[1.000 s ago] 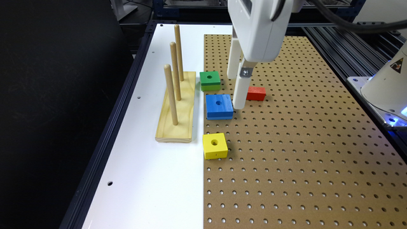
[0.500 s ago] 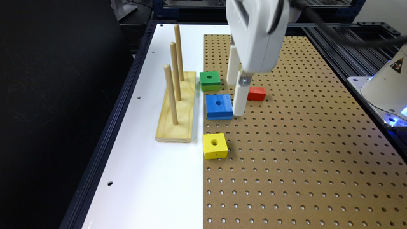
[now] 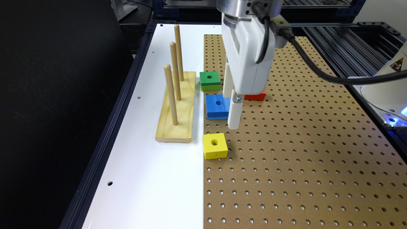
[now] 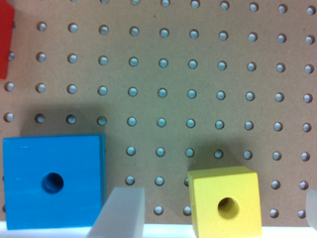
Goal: Pick up yellow block.
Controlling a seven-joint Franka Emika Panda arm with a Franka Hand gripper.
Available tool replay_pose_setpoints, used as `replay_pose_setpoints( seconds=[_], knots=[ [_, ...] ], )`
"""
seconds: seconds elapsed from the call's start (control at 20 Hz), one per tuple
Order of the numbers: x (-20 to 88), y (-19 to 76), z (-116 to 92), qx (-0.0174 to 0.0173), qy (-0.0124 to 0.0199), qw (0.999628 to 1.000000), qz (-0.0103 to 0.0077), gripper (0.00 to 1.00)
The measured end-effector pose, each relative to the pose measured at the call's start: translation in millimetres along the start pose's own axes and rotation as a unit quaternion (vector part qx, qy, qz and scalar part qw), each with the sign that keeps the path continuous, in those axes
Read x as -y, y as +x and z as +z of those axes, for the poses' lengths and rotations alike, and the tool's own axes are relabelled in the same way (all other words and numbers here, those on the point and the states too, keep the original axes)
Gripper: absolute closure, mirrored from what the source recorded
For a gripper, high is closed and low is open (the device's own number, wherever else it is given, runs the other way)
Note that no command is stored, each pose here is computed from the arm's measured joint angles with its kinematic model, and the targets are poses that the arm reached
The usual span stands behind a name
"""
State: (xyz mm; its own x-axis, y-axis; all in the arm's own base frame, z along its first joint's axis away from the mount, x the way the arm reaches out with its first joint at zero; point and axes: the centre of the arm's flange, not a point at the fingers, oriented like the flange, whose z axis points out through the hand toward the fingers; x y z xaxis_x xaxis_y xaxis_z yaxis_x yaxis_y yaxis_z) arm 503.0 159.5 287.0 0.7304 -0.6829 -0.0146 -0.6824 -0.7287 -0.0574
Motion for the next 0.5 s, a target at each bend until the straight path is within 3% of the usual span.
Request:
replay_pose_setpoints(
  seconds=[0.25, 0.5],
  knots=[
    [1.5, -2.7, 12, 0.0038, -0.0025, 0.999987, 0.0022, 0.00],
    [5.4, -1.5, 26, 0.0046, 0.0011, 0.999986, 0.0024, 0.00]
  ],
)
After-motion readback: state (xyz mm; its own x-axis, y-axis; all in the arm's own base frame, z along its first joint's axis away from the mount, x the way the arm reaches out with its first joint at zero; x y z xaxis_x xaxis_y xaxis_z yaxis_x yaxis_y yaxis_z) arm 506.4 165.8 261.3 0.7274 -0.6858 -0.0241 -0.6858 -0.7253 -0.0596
